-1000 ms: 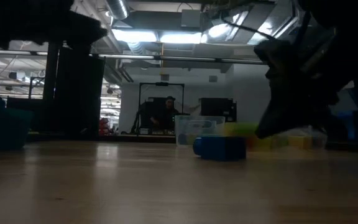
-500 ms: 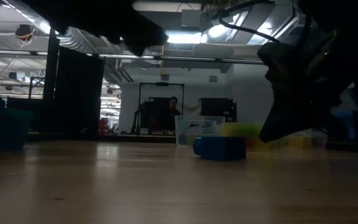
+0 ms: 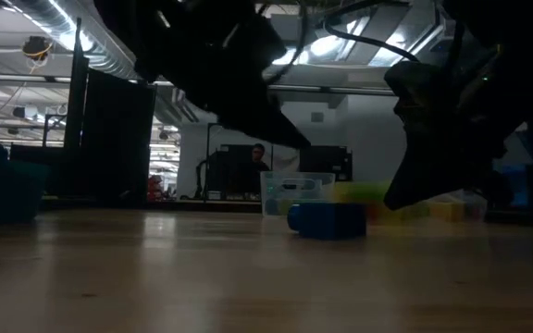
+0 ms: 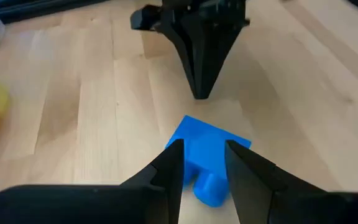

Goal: Sort blocks by size
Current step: Put the blue 2 stud game piece into the blue bin

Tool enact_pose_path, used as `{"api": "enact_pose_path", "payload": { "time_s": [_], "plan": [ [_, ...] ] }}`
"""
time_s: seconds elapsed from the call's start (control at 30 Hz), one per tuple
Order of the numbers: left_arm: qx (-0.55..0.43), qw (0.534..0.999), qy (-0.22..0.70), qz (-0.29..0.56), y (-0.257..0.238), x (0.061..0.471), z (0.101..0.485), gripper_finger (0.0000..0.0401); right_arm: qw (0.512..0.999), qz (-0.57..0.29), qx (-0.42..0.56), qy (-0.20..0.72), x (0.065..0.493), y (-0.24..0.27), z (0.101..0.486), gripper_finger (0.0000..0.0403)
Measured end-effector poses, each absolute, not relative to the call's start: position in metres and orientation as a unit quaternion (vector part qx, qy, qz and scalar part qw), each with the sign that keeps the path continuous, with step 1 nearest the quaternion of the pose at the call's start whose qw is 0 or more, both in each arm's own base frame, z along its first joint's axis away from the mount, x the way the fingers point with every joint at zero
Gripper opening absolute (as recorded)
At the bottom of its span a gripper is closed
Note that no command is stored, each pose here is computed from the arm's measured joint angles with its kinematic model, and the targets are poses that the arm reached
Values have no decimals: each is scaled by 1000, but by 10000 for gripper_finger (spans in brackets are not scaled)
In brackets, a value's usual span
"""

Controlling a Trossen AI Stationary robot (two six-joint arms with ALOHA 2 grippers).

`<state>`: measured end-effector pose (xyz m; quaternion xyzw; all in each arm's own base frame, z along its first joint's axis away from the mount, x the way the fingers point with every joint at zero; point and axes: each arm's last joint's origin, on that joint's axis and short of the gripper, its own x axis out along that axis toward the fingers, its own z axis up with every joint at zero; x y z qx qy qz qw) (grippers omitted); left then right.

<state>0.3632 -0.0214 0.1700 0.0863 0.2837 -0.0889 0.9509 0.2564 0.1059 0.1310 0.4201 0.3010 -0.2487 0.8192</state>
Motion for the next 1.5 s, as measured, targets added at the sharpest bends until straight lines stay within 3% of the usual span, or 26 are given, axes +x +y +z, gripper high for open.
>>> {"api": "enact_pose_path", "payload": {
  "time_s": [0.2,0.47,0.6,1.5],
  "plan": [
    [116,941,302,-100,-22,369,157,107,819,-248,420,301,256,106,131,14],
    [118,936,315,-104,-24,368,152,187,821,-252,419,296,257,106,132,14],
    [119,933,322,-105,-24,369,146,209,823,-258,415,289,257,105,132,14],
    [139,919,342,-140,-26,377,103,190,830,-261,409,274,272,107,100,14]
  ]
}}
